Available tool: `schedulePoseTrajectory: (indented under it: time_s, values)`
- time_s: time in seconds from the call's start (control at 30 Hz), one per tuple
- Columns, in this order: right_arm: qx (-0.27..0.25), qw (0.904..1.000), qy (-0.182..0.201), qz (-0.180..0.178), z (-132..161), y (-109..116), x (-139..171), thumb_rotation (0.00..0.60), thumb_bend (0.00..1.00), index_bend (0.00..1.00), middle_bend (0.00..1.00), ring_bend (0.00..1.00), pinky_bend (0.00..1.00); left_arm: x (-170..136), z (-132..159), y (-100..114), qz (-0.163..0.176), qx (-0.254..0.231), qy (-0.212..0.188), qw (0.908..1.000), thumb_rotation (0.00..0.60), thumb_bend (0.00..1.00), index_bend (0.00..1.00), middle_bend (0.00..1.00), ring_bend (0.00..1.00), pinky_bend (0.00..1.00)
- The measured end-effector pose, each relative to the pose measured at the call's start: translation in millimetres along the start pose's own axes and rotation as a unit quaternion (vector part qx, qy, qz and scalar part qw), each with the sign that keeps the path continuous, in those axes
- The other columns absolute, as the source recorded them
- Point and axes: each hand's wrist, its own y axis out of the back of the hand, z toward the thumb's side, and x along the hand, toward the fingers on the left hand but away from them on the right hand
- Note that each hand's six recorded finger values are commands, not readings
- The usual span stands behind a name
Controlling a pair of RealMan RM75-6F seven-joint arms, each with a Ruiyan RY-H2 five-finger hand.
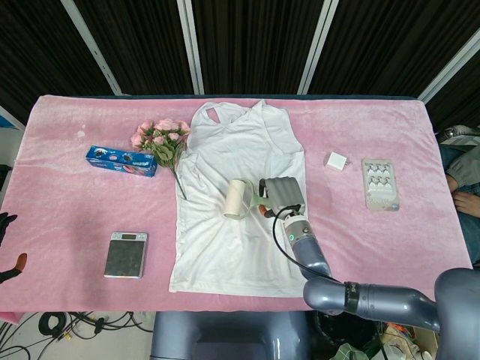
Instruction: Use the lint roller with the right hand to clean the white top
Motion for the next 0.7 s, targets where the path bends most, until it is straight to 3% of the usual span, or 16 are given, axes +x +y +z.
schedulePoseTrajectory:
  time_s: [0.7]
  values:
    - [0.022,0.9996,-0.012,0.016,20.4,-34.9,-17.0,0.600,0.61,0.71,0.59,0.59,0.41,0.4,-1.2,0.9,0.000,-0.002,0.001,1.0000,0.600,0.39,0.12,0.06,0.04,0.04]
